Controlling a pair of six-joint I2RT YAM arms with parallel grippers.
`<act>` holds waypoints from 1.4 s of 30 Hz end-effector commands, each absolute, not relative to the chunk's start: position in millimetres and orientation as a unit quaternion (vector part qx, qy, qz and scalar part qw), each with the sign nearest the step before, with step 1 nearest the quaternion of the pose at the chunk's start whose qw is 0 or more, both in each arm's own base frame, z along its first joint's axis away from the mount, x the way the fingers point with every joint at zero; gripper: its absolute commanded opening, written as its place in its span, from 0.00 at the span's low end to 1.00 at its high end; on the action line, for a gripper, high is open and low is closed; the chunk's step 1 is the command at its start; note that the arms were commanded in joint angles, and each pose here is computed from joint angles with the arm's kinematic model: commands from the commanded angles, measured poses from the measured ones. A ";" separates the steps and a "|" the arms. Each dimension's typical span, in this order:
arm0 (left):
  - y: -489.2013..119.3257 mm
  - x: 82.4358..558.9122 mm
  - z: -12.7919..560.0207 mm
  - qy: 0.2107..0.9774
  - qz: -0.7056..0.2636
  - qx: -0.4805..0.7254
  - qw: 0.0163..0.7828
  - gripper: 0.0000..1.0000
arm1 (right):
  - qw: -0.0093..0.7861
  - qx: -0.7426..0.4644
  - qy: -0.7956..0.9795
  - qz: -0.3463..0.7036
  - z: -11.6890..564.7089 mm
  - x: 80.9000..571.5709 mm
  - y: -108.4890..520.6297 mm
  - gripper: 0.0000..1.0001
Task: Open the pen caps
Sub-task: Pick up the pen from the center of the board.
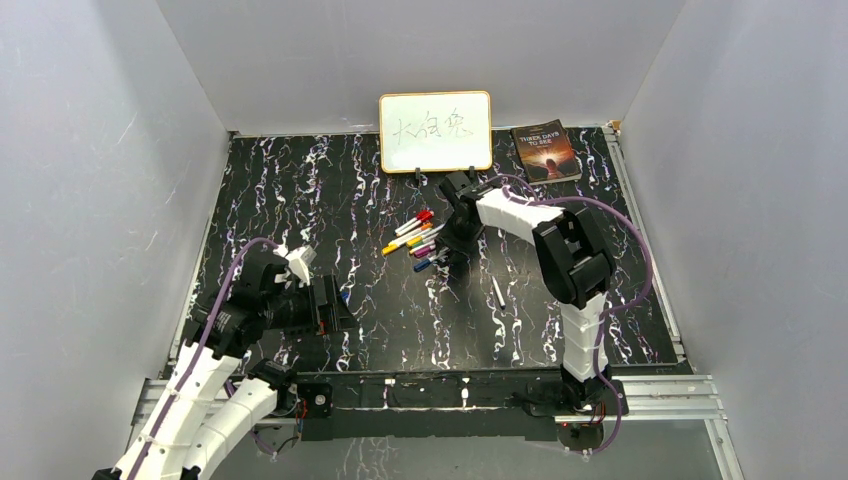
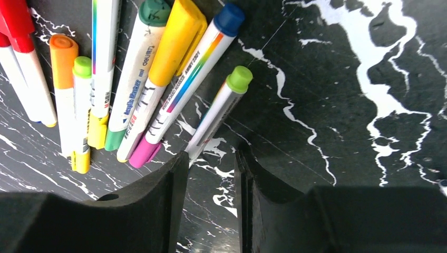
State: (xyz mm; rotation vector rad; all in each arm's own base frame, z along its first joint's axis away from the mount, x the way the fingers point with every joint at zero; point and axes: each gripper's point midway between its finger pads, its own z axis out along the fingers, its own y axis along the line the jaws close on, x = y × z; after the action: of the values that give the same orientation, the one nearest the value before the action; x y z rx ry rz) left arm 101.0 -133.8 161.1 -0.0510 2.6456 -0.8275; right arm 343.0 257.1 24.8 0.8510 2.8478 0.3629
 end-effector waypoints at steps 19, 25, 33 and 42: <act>-137.0 97.9 159.5 0.939 -0.299 -0.020 0.168 0.98 | 0.032 0.240 0.970 0.026 -12.1 322.2 221.4 0.28; -143.2 101.9 168.1 0.935 -0.313 -0.022 0.166 0.98 | 0.026 0.219 0.975 0.013 -19.9 306.9 209.9 0.14; -154.1 103.8 179.4 0.926 -0.342 -0.016 0.161 0.98 | 0.058 0.151 0.987 0.014 -9.3 300.1 196.4 0.03; -176.8 102.7 179.7 0.899 -0.414 -0.004 0.144 0.98 | 0.145 0.085 0.984 0.058 50.2 288.6 195.4 0.00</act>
State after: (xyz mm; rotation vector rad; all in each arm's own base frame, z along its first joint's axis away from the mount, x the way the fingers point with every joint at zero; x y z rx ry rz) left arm 108.2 -160.8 174.9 -0.0450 2.6161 -1.0322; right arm 297.7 206.0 22.4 0.3734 2.9116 0.1784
